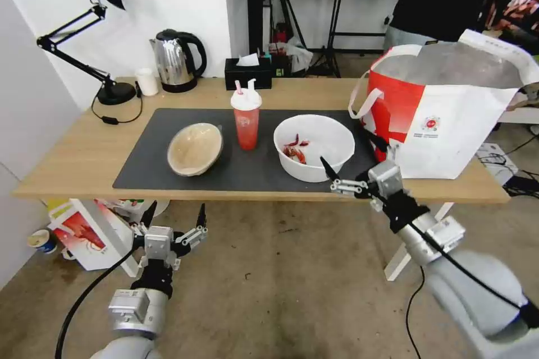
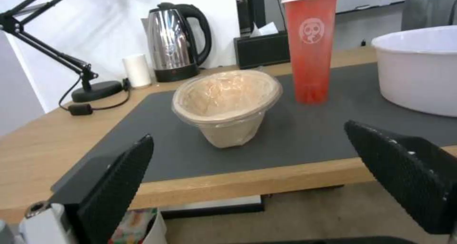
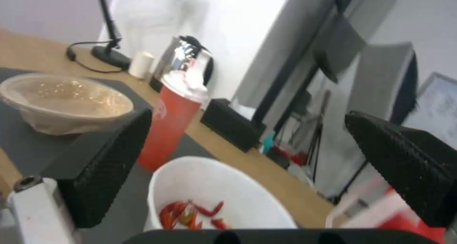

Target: Pick up the trash from the table and place it into the takeout bag.

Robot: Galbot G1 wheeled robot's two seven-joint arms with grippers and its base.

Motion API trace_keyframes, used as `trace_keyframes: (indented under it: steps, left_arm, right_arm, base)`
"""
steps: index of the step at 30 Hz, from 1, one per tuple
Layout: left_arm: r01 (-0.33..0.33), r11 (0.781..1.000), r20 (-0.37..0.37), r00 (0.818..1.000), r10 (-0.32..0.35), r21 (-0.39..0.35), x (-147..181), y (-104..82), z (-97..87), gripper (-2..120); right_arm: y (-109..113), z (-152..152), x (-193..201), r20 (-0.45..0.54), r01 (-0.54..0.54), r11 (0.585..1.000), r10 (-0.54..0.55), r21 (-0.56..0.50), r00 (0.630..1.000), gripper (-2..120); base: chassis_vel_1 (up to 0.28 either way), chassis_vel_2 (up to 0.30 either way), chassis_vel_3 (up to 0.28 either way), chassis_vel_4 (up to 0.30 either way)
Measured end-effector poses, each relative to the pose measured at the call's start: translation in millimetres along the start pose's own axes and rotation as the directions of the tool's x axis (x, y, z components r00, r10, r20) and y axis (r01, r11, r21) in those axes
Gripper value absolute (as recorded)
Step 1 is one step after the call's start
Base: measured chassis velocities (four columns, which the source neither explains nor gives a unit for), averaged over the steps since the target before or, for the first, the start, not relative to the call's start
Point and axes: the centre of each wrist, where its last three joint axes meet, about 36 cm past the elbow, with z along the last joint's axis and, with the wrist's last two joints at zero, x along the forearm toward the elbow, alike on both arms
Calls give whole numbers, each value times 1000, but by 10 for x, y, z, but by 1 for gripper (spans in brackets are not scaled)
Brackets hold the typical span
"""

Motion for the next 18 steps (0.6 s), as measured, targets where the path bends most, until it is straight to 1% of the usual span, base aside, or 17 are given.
trace_keyframes:
  steps: [1, 2, 5, 6, 8, 9, 11, 13, 15, 16, 18]
  left_arm:
    - [0, 1000, 0, 1000, 0, 0, 0, 0, 0, 100]
    - [0, 1000, 0, 1000, 0, 0, 0, 0, 0, 100]
    - [0, 1000, 0, 1000, 0, 0, 0, 0, 0, 100]
    - [0, 1000, 0, 1000, 0, 0, 0, 0, 0, 100]
    - [0, 1000, 0, 1000, 0, 0, 0, 0, 0, 100]
    - [0, 1000, 0, 1000, 0, 0, 0, 0, 0, 100]
    - [0, 1000, 0, 1000, 0, 0, 0, 0, 0, 100]
    - [0, 1000, 0, 1000, 0, 0, 0, 0, 0, 100]
    - [0, 1000, 0, 1000, 0, 0, 0, 0, 0, 100]
    - [0, 1000, 0, 1000, 0, 0, 0, 0, 0, 100]
    - [0, 1000, 0, 1000, 0, 0, 0, 0, 0, 100]
  right_arm:
    - [-73, -46, -33, 6, 22, 999, -22, 28, 1000, 100]
    - [-73, -46, -33, 6, 22, 999, -22, 28, 1000, 100]
    - [-287, -203, -123, 13, 88, 990, -90, 115, 996, 100]
    - [-287, -203, -123, 13, 88, 990, -90, 115, 996, 100]
    - [-422, -318, -172, 11, 126, 977, -130, 173, 991, 100]
    - [-422, -318, -172, 11, 126, 977, -130, 173, 991, 100]
    - [-556, -436, -214, 0, 161, 959, -165, 232, 986, 100]
    - [-593, -472, -225, -4, 170, 954, -175, 249, 985, 100]
    - [-742, -581, -267, -26, 207, 929, -209, 308, 978, 100]
    - [-803, -595, -285, -39, 218, 921, -217, 324, 975, 100]
    - [-829, -600, -294, -45, 228, 916, -226, 329, 973, 100]
  base:
    - [0, 0, 0, 0]
    - [0, 0, 0, 0]
    - [0, 0, 0, 0]
    - [0, 0, 0, 0]
    - [0, 0, 0, 0]
    - [0, 0, 0, 0]
    - [0, 0, 0, 0]
    - [0, 0, 0, 0]
    - [0, 0, 0, 0]
    - [0, 0, 0, 0]
    - [0, 0, 0, 0]
